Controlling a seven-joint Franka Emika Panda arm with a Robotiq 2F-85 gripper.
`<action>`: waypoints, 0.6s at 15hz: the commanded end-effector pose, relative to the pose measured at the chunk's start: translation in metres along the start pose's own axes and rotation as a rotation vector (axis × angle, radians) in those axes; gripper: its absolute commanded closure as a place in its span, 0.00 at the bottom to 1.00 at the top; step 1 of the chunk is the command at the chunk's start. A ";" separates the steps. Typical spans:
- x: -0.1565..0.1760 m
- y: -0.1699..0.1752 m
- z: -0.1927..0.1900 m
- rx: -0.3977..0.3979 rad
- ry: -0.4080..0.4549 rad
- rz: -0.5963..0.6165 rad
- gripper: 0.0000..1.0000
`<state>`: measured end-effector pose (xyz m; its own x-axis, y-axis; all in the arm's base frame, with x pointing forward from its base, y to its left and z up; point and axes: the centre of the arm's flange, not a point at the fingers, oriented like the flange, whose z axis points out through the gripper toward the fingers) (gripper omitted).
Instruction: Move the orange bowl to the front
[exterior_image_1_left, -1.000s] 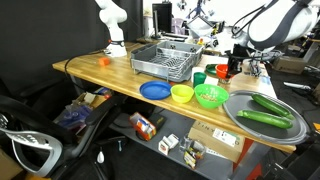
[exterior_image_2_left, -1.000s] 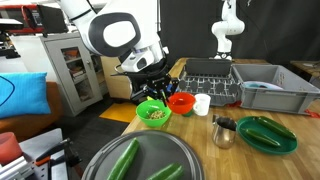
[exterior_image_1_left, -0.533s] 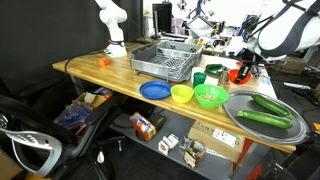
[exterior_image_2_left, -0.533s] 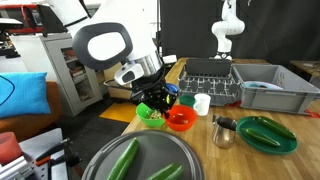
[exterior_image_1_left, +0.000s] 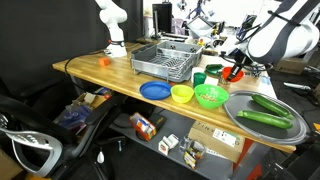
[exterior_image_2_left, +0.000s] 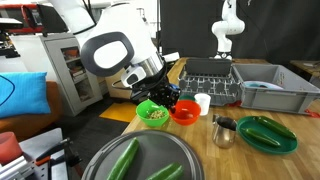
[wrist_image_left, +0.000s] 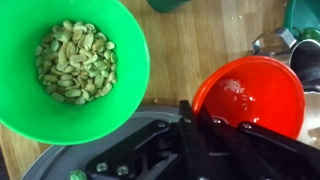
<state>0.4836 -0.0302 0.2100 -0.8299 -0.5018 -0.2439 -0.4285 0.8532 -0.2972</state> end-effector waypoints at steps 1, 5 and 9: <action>-0.015 -0.011 0.029 -0.003 -0.038 0.007 0.98; -0.025 -0.014 0.056 -0.045 -0.036 0.012 0.98; -0.025 -0.018 0.088 -0.094 -0.022 0.008 0.98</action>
<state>0.5283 -0.0308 0.1618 -0.8331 -0.4885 -0.2595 -0.4369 0.8688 -0.2329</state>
